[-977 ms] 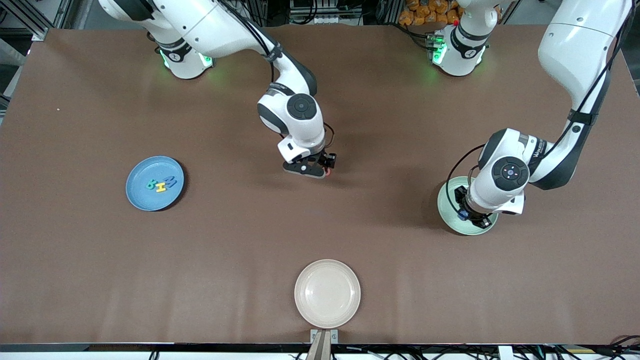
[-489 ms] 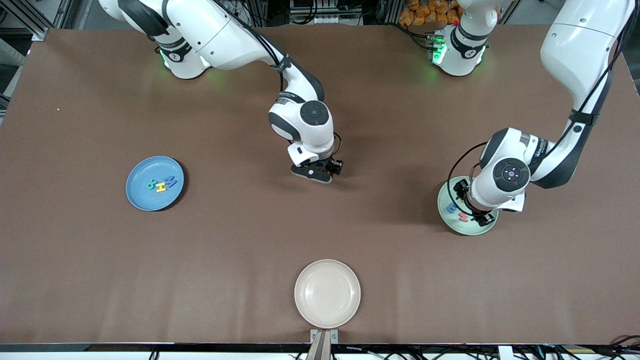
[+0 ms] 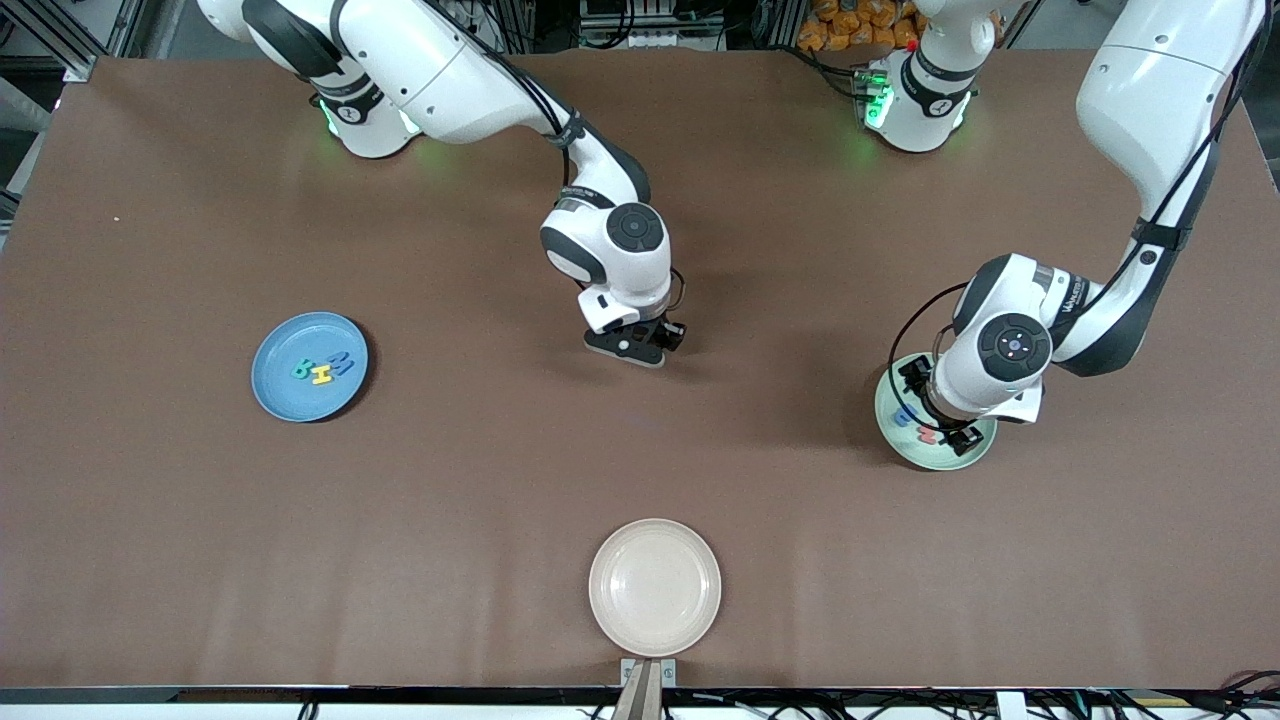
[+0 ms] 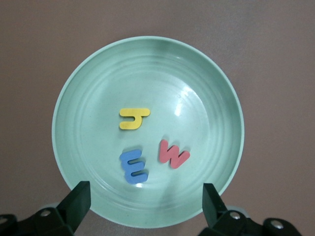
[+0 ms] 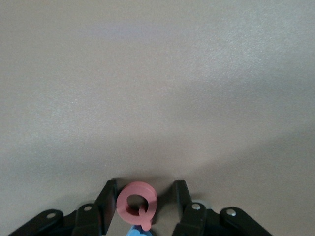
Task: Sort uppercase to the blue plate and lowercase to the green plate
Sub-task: 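Grasp the pink Q with the right gripper while the left gripper rises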
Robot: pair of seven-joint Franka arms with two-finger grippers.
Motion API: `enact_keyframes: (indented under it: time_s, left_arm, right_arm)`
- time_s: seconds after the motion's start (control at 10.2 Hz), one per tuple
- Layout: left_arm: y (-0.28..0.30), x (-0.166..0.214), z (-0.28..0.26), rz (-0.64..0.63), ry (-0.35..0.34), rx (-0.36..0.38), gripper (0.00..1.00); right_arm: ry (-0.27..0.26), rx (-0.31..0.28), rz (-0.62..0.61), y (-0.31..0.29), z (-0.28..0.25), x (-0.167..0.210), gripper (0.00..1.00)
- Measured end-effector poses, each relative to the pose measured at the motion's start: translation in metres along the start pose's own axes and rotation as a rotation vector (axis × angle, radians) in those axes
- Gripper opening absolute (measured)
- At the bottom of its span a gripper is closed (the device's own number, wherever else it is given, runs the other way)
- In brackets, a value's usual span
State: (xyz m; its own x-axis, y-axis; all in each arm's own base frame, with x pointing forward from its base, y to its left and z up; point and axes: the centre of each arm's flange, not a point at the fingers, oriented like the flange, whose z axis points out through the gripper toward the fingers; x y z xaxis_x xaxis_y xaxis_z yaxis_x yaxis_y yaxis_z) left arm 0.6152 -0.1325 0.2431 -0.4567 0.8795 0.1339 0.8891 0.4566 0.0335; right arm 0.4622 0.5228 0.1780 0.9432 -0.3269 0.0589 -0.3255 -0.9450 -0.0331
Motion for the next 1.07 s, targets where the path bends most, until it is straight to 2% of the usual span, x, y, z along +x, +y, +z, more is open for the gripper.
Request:
enact_keyframes:
  time_s: [0.39,0.88,1.07]
  left_arm:
    - [-0.010,-0.012,-0.003,0.024,-0.004,-0.002,1.00]
    - [-0.026,-0.029,-0.007,0.061,-0.011,-0.004,1.00]
    - [-0.028,-0.031,-0.008,0.066,-0.013,-0.003,1.00]
  right_arm:
    - [0.008,-0.008,-0.010,-0.001,-0.002,0.000,0.36]
    - [0.009,-0.008,-0.033,-0.001,-0.002,0.000,0.36]
    - [0.008,-0.020,-0.094,0.003,-0.002,0.008,0.36]
